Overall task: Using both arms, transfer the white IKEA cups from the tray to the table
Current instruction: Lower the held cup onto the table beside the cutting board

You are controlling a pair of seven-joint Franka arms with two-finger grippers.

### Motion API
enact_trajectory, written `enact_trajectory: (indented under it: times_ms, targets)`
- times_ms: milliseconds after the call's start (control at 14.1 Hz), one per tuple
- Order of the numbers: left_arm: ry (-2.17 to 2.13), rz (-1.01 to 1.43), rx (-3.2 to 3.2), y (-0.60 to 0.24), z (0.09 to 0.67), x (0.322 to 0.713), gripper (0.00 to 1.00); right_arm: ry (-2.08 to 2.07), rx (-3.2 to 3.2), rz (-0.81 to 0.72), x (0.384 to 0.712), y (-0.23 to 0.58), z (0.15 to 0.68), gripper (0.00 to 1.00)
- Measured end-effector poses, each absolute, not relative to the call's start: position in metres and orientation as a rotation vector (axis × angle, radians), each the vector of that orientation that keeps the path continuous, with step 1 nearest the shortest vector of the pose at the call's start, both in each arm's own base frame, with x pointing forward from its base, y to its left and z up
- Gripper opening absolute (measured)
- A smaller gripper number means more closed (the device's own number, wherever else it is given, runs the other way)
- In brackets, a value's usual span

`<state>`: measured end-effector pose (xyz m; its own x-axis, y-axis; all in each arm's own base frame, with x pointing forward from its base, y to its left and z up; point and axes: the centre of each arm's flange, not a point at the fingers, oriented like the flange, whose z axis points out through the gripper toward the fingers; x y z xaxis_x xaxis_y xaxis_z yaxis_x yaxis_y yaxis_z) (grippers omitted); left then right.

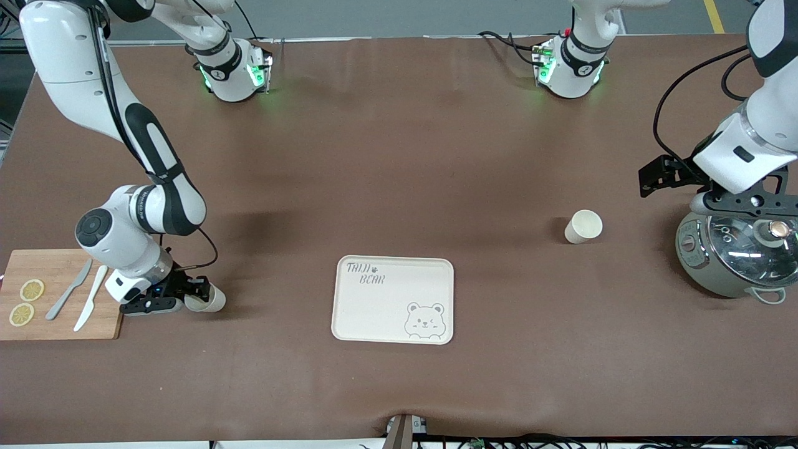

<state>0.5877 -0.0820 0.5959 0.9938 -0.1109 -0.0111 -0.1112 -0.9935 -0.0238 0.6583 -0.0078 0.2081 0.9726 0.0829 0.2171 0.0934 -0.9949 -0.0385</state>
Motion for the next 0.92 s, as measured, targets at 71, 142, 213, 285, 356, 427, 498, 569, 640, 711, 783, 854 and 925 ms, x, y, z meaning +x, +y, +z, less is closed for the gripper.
enact_trajectory:
  times_ms: [71,142,213,285,356,427,498,569,640,711,783,854,925]
  targets:
    - [0.173,0.016,-3.112,-0.082,0.596,0.588,1.00,-0.150,-3.072,-0.335,0.658,-0.008,0.208,0.73]
    - [0.173,0.017,-3.112,-0.082,0.595,0.588,1.00,-0.171,-3.072,-0.336,0.658,-0.008,0.208,0.84]
    - [0.173,0.017,-3.112,-0.082,0.595,0.588,1.00,-0.190,-3.073,-0.337,0.658,-0.008,0.208,0.93]
    - [0.173,0.018,-3.112,-0.082,0.595,0.588,1.00,-0.200,-3.073,-0.339,0.658,-0.008,0.208,1.00]
    - [0.173,0.018,-3.112,-0.082,0.595,0.588,1.00,-0.205,-3.073,-0.339,0.658,-0.008,0.208,1.00]
    - [0.173,0.018,-3.112,-0.082,0.595,0.588,1.00,-0.207,-3.073,-0.339,0.658,-0.009,0.208,1.00]
    - [0.173,0.018,-3.112,-0.082,0.595,0.588,1.00,-0.207,-3.073,-0.340,0.658,-0.009,0.208,1.00]
    - [0.173,0.018,-3.112,-0.082,0.595,0.588,1.00,-0.208,-3.073,-0.341,0.659,-0.009,0.209,1.00]
    - [0.173,0.019,-3.112,-0.082,0.595,0.588,1.00,-0.208,-3.073,-0.343,0.659,-0.009,0.209,1.00]
    - [0.173,0.019,-3.112,-0.082,0.594,0.588,1.00,-0.208,-3.072,-0.348,0.660,-0.009,0.211,1.00]
    - [0.173,0.020,-3.112,-0.082,0.594,0.589,1.00,-0.207,-3.072,-0.343,0.661,-0.009,0.214,1.00]
    - [0.173,0.020,-3.112,-0.082,0.594,0.589,1.00,-0.205,-3.071,-0.325,0.662,-0.011,0.219,1.00]
    - [0.173,0.021,-3.112,-0.082,0.594,0.589,1.00,-0.202,-3.070,-0.306,0.664,-0.013,0.225,1.00]
